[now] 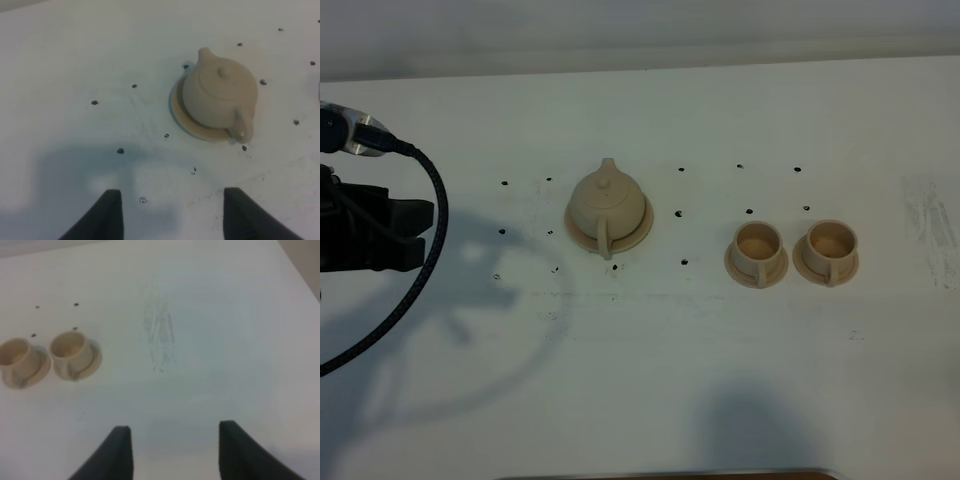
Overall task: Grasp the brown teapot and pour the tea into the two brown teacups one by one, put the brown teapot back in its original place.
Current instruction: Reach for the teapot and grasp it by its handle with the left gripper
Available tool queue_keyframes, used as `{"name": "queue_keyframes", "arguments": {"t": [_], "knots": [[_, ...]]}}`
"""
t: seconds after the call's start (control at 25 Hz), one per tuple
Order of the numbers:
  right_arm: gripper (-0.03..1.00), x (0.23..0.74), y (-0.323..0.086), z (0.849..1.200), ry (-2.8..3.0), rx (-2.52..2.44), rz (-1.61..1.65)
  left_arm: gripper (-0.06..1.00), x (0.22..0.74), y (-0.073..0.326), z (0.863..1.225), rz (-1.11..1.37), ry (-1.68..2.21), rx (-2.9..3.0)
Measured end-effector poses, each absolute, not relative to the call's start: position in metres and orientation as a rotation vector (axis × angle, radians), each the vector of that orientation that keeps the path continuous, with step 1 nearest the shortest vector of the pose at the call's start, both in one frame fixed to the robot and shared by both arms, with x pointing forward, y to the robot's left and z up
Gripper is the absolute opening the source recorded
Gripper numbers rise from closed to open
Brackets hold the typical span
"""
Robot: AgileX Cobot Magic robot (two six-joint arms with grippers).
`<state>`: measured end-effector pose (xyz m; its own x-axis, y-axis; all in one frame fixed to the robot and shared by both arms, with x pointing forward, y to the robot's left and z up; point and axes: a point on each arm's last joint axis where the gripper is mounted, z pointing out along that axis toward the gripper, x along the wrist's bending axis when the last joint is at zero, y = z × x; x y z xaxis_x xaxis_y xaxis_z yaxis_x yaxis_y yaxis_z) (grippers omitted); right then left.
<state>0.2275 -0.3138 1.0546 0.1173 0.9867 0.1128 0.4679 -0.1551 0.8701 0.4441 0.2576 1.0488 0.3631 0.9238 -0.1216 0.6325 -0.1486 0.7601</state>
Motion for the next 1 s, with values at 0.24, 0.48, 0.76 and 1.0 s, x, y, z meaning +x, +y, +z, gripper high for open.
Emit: {"name": "queue_keyframes", "arguments": {"t": [0.24, 0.48, 0.76, 1.0], "knots": [[0.41, 0.227, -0.313, 1.055, 1.423, 1.724, 0.975, 0.43, 0.448, 0.258, 1.045, 0.497, 1.356, 1.888], [0.41, 0.227, -0.313, 1.054, 1.424, 1.724, 0.977, 0.43, 0.455, 0.258, 1.037, 0.482, 1.376, 1.903], [0.41, 0.227, -0.313, 1.054, 1.424, 1.724, 0.977, 0.43, 0.458, 0.255, 1.035, 0.447, 1.372, 1.877], [0.41, 0.227, -0.313, 1.054, 1.424, 1.725, 0.978, 0.41, 0.467, 0.238, 1.024, 0.374, 1.41, 1.958]]}}
